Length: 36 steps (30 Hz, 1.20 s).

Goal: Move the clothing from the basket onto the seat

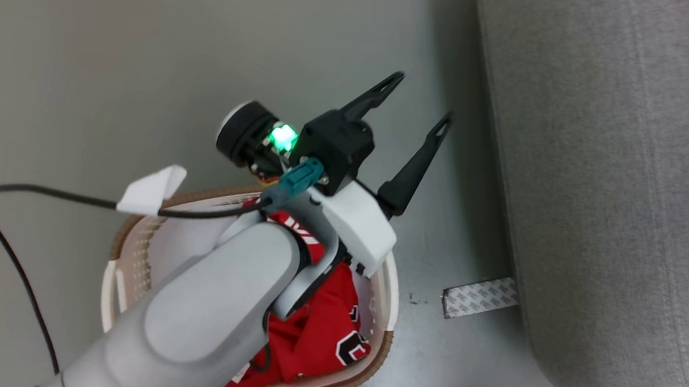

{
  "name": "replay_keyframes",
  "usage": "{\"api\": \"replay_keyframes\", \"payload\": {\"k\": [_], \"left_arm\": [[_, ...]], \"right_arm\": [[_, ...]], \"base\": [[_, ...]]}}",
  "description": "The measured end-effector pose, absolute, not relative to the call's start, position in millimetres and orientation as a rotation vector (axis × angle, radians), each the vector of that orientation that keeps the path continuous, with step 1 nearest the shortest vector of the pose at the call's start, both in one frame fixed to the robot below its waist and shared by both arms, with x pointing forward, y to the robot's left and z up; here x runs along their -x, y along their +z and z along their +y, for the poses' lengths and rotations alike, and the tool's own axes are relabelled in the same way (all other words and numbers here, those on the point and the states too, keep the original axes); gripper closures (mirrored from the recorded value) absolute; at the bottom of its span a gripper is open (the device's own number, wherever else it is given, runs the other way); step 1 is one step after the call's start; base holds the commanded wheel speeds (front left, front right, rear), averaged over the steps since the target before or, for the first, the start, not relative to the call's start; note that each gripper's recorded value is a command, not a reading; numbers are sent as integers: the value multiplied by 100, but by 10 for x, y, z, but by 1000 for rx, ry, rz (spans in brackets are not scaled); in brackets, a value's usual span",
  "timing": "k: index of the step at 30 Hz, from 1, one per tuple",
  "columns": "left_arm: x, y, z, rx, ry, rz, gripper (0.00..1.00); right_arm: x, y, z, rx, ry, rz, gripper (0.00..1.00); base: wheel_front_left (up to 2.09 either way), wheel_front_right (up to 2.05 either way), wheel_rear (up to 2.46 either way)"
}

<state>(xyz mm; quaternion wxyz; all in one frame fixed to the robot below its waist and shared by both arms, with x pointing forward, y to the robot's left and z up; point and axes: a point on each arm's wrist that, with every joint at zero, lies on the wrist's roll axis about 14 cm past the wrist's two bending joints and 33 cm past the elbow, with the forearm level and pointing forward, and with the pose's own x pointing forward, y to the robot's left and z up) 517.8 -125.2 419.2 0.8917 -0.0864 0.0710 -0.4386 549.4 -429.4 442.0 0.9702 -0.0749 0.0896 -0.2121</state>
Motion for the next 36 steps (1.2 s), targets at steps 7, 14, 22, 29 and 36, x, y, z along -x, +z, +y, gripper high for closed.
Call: {"api": "replay_keyframes", "payload": {"k": [7, 14, 22, 29, 36], "left_arm": [[-5148, 4262, -1136, 165, -884, 133, 0], [-5136, 4577, -977, 180, -818, 76, 0], [-4971, 4859, -558, 195, -667, 30, 0], [-4685, 5037, -82, 169, -524, 8, 0], [-4348, 5085, 556, 130, -358, 3, 0]], "right_arm": [[-5366, 4465, -4158, 148, -420, 163, 0], [-5092, 4763, -3906, 160, -369, 85, 0], [-4712, 5266, -3580, 173, -288, -45, 0], [-4295, 5518, -3225, 148, -213, -138, 0], [-3946, 5485, -2714, 88, -113, -165, 0]], "base": [[0, 0, 0], [0, 0, 0], [0, 0, 0], [0, 0, 0], [0, 0, 0]]}}
